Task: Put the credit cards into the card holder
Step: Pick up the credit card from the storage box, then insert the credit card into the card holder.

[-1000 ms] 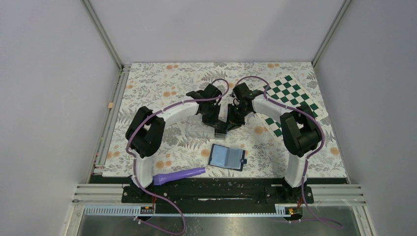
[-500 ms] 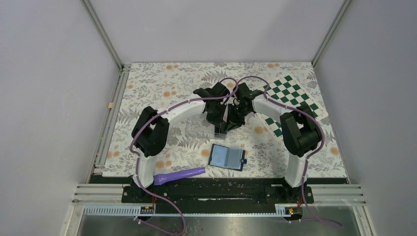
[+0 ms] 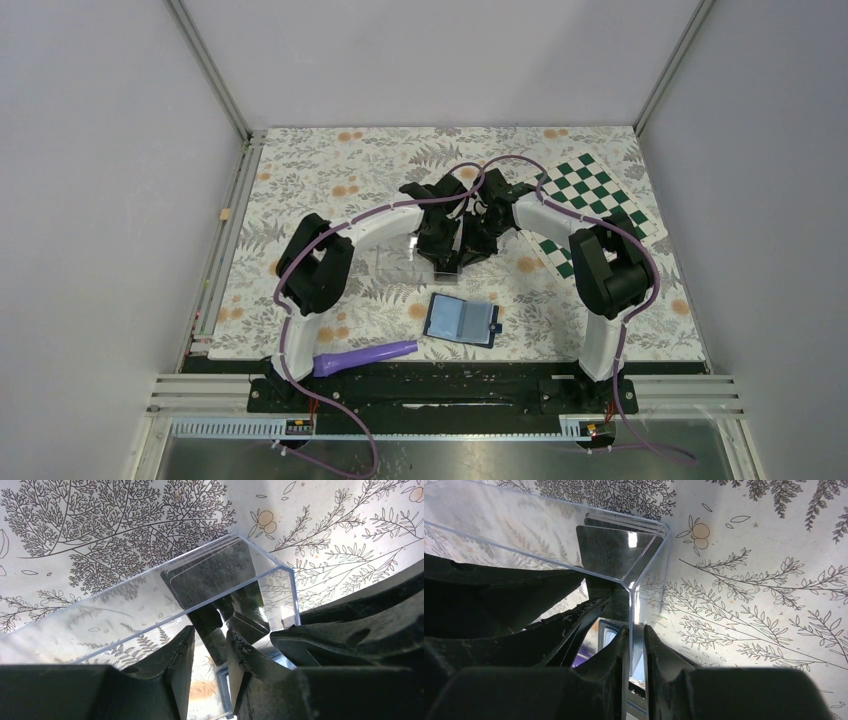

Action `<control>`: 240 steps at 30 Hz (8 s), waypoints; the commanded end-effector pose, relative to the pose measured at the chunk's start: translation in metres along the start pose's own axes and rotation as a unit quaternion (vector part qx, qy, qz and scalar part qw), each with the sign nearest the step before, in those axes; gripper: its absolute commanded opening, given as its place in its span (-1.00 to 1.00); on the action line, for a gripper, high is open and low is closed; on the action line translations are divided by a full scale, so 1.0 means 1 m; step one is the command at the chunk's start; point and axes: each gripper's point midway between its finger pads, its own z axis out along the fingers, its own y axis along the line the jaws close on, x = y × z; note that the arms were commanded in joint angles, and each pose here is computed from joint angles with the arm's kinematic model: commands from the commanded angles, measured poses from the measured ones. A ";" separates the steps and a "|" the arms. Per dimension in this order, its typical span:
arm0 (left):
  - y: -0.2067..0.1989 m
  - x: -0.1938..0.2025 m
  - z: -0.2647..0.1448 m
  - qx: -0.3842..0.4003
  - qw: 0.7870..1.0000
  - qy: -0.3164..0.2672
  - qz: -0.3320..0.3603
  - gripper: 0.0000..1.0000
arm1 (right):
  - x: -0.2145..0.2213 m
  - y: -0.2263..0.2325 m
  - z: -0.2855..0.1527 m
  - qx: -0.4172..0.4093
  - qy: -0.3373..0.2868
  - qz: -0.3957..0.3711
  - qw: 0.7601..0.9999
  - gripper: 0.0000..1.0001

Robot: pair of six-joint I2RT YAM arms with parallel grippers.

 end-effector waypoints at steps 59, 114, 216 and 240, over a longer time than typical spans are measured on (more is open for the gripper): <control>-0.029 -0.052 -0.120 0.172 0.959 -0.207 -0.089 -1.00 | -0.003 0.044 -0.084 -0.067 -0.098 -0.056 0.991 0.32; -0.011 0.103 -0.132 0.275 0.929 -0.151 -0.196 0.00 | 0.108 0.034 -0.093 -0.319 -0.109 -0.011 0.941 -1.00; -0.029 0.142 0.003 0.190 0.956 0.010 -0.225 -1.00 | 0.100 -0.059 -0.008 -0.182 -0.102 0.055 0.976 -1.00; -0.029 0.144 0.005 0.189 0.956 0.013 -0.224 -1.00 | 0.092 -0.066 -0.006 -0.150 -0.097 0.042 0.983 -1.00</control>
